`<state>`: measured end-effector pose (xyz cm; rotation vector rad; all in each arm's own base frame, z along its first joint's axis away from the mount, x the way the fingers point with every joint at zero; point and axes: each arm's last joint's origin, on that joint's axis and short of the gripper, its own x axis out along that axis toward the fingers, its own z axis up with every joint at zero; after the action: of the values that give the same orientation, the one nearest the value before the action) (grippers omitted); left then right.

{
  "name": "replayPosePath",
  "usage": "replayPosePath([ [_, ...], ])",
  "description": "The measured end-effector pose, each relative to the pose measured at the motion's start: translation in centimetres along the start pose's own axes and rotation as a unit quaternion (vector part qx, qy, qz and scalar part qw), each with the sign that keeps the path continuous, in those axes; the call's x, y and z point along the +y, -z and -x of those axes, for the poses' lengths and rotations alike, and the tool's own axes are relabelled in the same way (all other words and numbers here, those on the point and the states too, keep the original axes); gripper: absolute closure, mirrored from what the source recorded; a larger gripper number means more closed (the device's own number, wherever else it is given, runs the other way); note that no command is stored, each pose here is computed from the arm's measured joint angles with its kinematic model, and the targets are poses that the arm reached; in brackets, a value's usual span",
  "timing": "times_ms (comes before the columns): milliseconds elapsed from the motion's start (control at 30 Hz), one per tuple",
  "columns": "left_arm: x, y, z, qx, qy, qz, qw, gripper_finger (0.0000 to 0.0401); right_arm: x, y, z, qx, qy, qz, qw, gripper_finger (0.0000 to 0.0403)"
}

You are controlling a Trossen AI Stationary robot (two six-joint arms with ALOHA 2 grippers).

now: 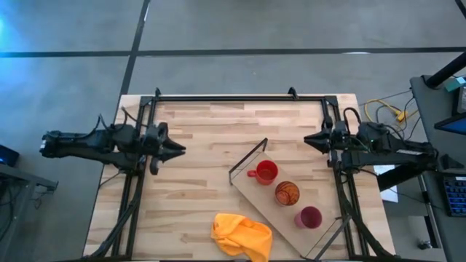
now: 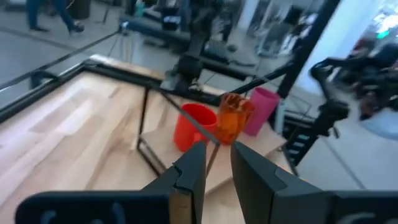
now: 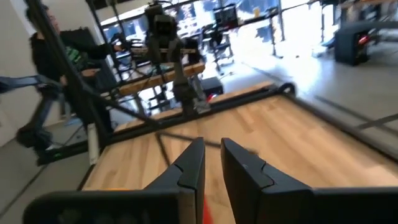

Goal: Stack small to large cups/mugs on shelf
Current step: Return to Home Position

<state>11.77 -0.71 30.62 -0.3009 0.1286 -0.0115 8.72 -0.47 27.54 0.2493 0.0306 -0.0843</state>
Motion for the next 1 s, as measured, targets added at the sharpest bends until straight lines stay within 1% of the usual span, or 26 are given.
replayPosePath([
  [100, 0.6, 1.9, 0.4, -0.041, 0.015, 0.002, 0.999, 0.034, -0.1, 1.0, -0.1, 0.014, -0.02, -0.02, 1.0, 0.0355],
  [200, 1.2, 3.7, 0.8, -0.076, 0.029, 0.028, 0.996, 0.034, -0.3, 1.9, -0.1, 0.022, -0.021, -0.043, 0.999, 0.0355],
  [400, 2.2, 6.6, 1.9, -0.106, 0.046, 0.072, 0.991, 0.034, -0.6, 2.8, 0.4, 0.009, -0.025, -0.039, 0.999, 0.0355],
  [467, 2.3, 7.1, 2.3, -0.117, 0.052, 0.083, 0.988, 0.034, -0.6, 3.1, 0.8, 0.0, -0.035, -0.051, 0.998, 0.0355],
  [567, 2.4, 7.3, 2.9, -0.148, 0.065, 0.086, 0.983, 0.034, -0.6, 3.4, 1.4, -0.016, -0.055, -0.058, 0.997, 0.0355],
  [633, 2.6, 8.0, 2.5, -0.125, 0.055, 0.085, 0.987, 0.034, -0.7, 3.7, 1.8, -0.028, -0.06, -0.058, 0.996, 0.0355],
  [667, 2.6, 7.9, 2.5, -0.127, 0.056, 0.084, 0.987, 0.034, -0.7, 3.8, 1.7, -0.029, -0.06, -0.058, 0.996, 0.0355],
  [800, 2.7, 8.3, 2.1, -0.119, 0.053, 0.082, 0.988, 0.034, -0.9, 4.3, 1.2, -0.014, -0.055, -0.06, 0.997, 0.0355],
  [867, 2.8, 8.8, 1.9, -0.109, 0.048, 0.076, 0.99, 0.034, -1.1, 5.1, 1.0, 0.001, -0.051, -0.074, 0.996, 0.0355],
  [1000, 3.0, 9.2, 1.8, -0.118, 0.049, 0.066, 0.99, 0.034, -1.2, 5.8, 0.8, 0.006, -0.049, -0.078, 0.996, 0.0355],
])
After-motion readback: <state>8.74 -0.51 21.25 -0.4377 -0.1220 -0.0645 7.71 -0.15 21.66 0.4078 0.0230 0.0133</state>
